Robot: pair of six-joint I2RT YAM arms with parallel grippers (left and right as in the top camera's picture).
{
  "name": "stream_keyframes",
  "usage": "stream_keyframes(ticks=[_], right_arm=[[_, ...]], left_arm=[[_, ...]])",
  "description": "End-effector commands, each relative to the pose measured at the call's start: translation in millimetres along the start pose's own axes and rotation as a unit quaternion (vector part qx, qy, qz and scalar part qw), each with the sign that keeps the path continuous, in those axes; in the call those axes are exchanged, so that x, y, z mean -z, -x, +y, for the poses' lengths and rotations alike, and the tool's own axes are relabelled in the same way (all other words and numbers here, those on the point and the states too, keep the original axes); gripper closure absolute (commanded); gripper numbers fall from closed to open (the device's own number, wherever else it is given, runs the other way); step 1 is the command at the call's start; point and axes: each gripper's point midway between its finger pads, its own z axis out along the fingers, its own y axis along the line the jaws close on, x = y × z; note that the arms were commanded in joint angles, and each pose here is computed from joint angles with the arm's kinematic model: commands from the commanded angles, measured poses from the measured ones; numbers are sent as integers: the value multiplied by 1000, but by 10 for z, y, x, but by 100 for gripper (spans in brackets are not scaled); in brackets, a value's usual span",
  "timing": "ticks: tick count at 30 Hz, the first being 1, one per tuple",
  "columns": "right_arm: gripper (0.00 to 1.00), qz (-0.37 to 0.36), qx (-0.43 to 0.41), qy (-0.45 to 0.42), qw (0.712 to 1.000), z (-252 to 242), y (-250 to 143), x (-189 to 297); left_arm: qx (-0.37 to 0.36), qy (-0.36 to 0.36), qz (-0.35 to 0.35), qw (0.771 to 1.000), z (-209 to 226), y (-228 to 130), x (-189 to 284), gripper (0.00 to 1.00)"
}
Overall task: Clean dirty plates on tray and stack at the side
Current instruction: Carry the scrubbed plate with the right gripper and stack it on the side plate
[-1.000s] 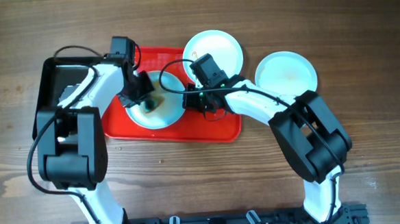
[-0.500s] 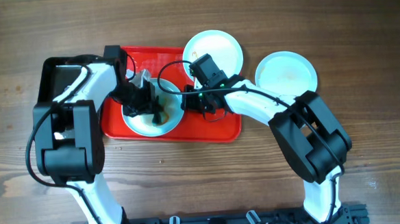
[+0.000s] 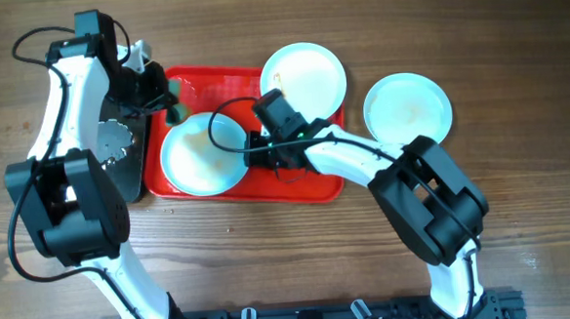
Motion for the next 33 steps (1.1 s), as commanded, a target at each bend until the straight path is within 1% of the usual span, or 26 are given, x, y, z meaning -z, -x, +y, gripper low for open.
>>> stream_keyframes(ticks=[1,3,5,8,9,10,12,13,15,17,18,22,25,28,30,33], right_arm=[[96,26,15,18,999,-31,-7,73],[96,-6,41,9,999,-11,178,394],[96,-46,81,-13,996,5,327,742],[96,-122,148,-94,977,-52,509,1298],[96,-154,164,-133,965,-109,585,1515],[96,-186,163,-178,952,-200,654,1719],[96,-268,173,-294,901,-339,767,2220],[96,-304,194,-342,868,-310,788,2405],[96,-357,217,-415,809,-221,774,2625],[96,-395,235,-457,762,-79,700,2784],[96,-416,253,-481,729,41,664,2892],[96,-468,292,-506,663,518,569,3109],[96,-481,332,-498,640,897,506,3173],[96,-491,337,-508,622,1053,474,3304],[96,-488,344,-513,617,1083,480,3329],[96,-491,340,-509,620,1084,481,3330]], left_arm=[[-3,48,-28,998,142,98,133,96],[-1,90,-32,995,288,107,154,96],[0,93,-29,995,300,90,155,96],[0,93,-27,995,300,82,154,96],[0,93,-27,995,300,82,154,96],[0,94,-27,995,300,81,154,96],[1,94,-26,995,301,74,154,96],[1,94,-25,995,301,74,154,96],[1,94,-25,995,302,72,154,96],[2,94,-22,995,304,58,154,96],[2,94,-22,995,304,57,154,96],[2,94,-22,995,304,58,154,96],[2,94,-22,995,304,58,154,96],[2,94,-22,995,304,58,154,96],[2,94,-23,995,304,59,154,96],[2,94,-23,995,304,59,154,96]])
